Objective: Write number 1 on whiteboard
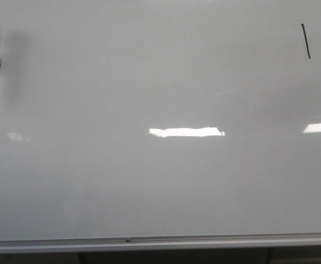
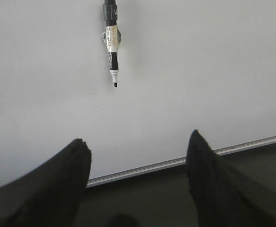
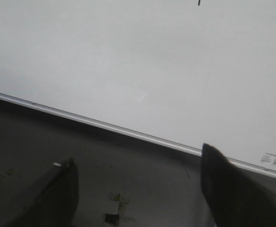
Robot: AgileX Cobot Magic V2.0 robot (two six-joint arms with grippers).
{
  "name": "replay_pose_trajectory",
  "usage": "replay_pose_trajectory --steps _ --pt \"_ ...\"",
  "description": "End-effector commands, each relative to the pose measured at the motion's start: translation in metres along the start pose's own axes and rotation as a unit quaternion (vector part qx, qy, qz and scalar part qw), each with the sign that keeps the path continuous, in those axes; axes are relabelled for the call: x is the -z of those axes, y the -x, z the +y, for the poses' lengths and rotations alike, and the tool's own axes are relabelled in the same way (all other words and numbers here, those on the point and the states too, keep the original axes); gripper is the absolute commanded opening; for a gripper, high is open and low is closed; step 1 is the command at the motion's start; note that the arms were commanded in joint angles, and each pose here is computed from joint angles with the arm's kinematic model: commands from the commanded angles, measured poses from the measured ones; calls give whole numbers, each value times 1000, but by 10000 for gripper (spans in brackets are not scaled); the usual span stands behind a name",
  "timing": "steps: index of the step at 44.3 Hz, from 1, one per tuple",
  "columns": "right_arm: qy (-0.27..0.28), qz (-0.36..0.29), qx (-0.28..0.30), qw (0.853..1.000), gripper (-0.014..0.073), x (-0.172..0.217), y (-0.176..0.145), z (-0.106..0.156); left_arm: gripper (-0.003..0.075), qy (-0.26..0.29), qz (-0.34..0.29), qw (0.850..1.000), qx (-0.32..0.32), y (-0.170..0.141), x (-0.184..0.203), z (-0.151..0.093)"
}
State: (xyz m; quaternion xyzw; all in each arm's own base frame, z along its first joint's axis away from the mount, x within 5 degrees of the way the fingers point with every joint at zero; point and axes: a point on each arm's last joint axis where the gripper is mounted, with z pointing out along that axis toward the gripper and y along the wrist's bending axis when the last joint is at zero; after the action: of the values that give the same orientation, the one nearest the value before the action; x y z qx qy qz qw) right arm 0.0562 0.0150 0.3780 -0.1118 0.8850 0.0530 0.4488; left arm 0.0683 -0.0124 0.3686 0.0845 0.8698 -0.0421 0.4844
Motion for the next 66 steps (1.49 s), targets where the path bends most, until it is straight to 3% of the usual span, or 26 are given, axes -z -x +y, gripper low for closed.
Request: replay_pose_trajectory --steps 1,7,11,25,31,60,66 --pt "-7 -41 -15 999 559 5 11 -1 430 -5 -43 999 -1 12 6 -1" --pt "-7 -42 -19 999 559 5 11 -1 421 -5 -43 999 -1 12 6 -1" --pt "-7 -42 -19 999 531 5 11 -1 371 -5 -43 999 -1 12 6 -1" --pt "-7 -42 -19 999 55 5 11 -1 66 -5 -43 999 -1 12 6 -1" --pt "-7 -42 -19 999 -76 5 11 -1 -19 -5 -44 999 -1 13 6 -1" --pt "-7 -48 -19 999 -69 5 12 -1 -19 -5 -44 999 -1 13 6 -1" --pt "-7 -48 -19 999 -69 5 12 -1 -19 24 -89 996 -14 9 6 4"
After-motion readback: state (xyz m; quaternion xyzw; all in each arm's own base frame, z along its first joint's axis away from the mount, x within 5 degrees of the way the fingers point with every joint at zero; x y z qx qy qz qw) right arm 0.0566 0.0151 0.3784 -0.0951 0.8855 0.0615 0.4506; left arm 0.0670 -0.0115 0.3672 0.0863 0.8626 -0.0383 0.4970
